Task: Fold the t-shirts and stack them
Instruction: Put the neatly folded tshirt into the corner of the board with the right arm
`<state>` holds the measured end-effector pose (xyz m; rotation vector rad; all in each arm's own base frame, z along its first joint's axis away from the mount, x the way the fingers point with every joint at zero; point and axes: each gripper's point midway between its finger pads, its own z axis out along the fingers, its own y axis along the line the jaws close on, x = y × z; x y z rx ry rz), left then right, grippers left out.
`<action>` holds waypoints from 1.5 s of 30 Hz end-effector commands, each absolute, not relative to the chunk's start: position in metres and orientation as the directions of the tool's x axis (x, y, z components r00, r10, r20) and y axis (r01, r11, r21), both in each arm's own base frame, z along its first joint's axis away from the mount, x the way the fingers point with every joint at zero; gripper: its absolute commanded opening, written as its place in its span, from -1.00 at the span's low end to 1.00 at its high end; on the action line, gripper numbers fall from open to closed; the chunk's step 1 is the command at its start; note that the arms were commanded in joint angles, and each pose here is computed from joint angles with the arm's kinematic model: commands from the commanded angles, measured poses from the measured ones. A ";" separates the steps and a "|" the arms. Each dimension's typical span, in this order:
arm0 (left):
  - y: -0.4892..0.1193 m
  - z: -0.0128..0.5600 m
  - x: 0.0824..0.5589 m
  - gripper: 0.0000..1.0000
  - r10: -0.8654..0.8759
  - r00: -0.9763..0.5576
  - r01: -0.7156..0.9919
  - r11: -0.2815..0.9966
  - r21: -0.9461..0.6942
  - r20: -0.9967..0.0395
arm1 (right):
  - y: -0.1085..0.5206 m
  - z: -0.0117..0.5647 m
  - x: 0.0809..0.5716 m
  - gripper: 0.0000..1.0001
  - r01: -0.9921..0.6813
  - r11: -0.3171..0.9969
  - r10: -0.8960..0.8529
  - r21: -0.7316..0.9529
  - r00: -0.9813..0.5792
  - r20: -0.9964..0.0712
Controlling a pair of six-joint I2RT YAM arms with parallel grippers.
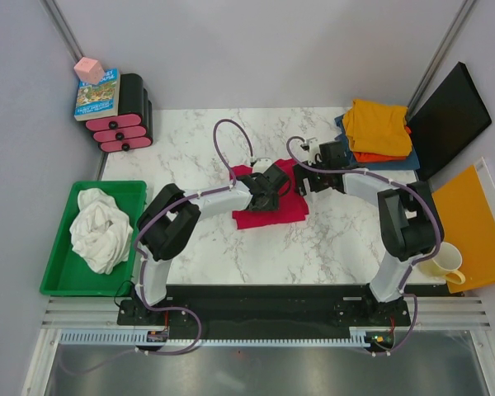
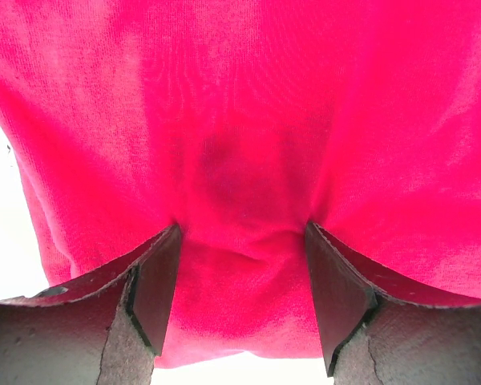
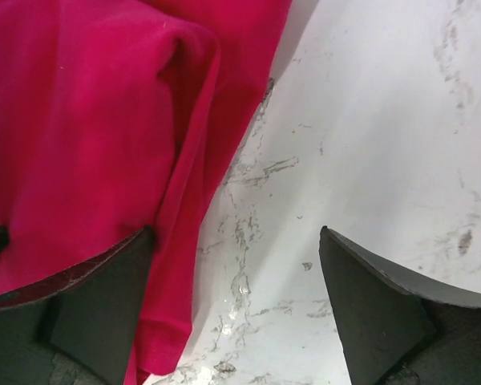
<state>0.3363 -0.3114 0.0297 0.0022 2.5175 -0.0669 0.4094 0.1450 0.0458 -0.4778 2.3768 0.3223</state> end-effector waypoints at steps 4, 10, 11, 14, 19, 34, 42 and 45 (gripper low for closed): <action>-0.312 0.041 0.333 0.40 -0.048 -0.811 -0.017 0.998 -0.058 -0.583 | 0.158 0.027 0.410 0.82 -0.437 0.885 -0.236 0.164 -0.722 -0.651; -0.312 0.039 0.331 0.40 -0.051 -0.815 -0.020 0.998 -0.059 -0.577 | 0.146 0.062 0.425 0.84 -0.374 0.921 -0.185 0.113 -0.671 -0.718; -0.312 0.038 0.331 0.40 -0.050 -0.815 -0.021 0.998 -0.057 -0.577 | 0.143 0.074 0.428 0.84 -0.365 0.926 -0.179 0.097 -0.651 -0.738; -0.312 0.039 0.332 0.40 -0.051 -0.813 -0.022 0.998 -0.056 -0.580 | 0.147 0.096 0.430 0.84 -0.359 0.926 -0.147 0.116 -0.627 -0.765; -0.313 0.037 0.332 0.40 -0.049 -0.817 -0.021 0.998 -0.055 -0.575 | 0.160 0.106 0.423 0.84 -0.401 0.899 -0.136 0.175 -0.636 -0.760; -0.319 0.036 0.329 0.40 -0.048 -0.821 -0.013 0.998 -0.066 -0.568 | 0.173 0.037 0.404 0.82 -0.403 0.872 -0.153 0.278 -0.763 -0.628; -0.319 0.037 0.332 0.40 -0.040 -0.817 -0.010 0.998 -0.056 -0.576 | 0.148 0.002 0.397 0.77 -0.362 0.916 -0.217 0.172 -0.809 -0.546; -0.320 0.037 0.332 0.40 -0.039 -0.817 -0.009 0.998 -0.056 -0.576 | 0.144 -0.012 0.387 0.70 -0.350 0.921 -0.226 0.174 -0.840 -0.494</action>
